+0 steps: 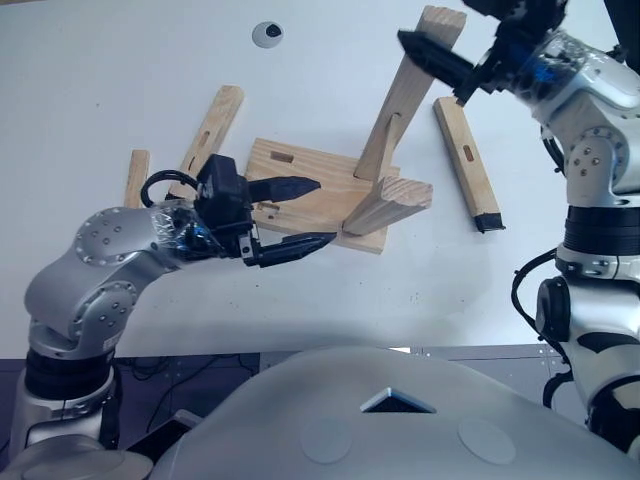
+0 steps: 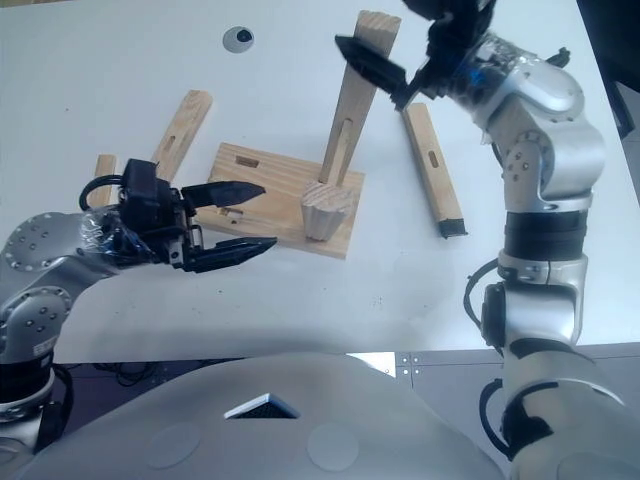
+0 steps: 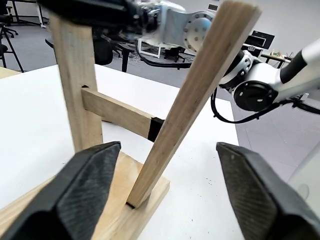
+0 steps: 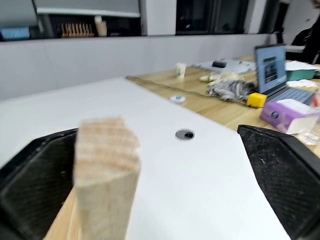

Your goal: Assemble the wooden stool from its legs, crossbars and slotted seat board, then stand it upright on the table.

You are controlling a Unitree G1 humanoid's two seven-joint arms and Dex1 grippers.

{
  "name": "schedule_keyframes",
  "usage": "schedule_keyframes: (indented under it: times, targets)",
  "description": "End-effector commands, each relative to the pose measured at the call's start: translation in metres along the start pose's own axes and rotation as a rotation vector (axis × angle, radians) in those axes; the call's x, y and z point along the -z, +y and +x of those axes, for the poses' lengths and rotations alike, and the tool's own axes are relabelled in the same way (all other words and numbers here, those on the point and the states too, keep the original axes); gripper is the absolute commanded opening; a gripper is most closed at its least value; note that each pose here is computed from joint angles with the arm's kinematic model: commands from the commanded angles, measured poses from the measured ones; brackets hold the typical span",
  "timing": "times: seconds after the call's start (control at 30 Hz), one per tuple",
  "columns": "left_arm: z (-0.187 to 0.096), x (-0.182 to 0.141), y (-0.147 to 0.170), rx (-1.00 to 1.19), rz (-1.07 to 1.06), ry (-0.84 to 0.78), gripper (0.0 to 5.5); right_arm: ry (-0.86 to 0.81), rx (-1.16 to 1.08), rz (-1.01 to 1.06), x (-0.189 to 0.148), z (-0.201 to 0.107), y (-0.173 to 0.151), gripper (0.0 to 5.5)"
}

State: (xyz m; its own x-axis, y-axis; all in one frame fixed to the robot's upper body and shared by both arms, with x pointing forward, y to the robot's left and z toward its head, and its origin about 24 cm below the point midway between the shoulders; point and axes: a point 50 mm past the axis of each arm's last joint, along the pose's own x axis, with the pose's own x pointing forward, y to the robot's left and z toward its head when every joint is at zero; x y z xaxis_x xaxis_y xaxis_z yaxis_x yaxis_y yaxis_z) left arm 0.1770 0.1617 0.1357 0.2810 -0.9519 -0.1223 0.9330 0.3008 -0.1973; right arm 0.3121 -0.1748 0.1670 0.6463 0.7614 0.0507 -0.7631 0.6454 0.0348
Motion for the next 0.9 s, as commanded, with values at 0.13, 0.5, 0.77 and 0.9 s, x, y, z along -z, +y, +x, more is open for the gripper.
schedule_keyframes:
  times: [0.13,0.5,0.77,0.9]
  targets:
    - [-0.066,-0.008,0.069,-0.397,0.052,0.090,3.75,-0.151,0.076,0.279,-0.015,-0.062,-0.016,5.40]
    - [0.001,0.012,0.192,-0.846,0.626,0.259,3.75,0.774,-0.634,0.348,0.093,-0.111,0.086,5.40]
    - [0.022,0.058,0.187,-0.608,0.671,0.435,3.75,0.822,-0.736,0.334,0.118,-0.073,0.106,5.40]
    - [0.032,0.074,0.177,-0.496,0.640,0.439,3.75,0.850,-0.701,0.340,0.135,-0.067,0.094,5.40]
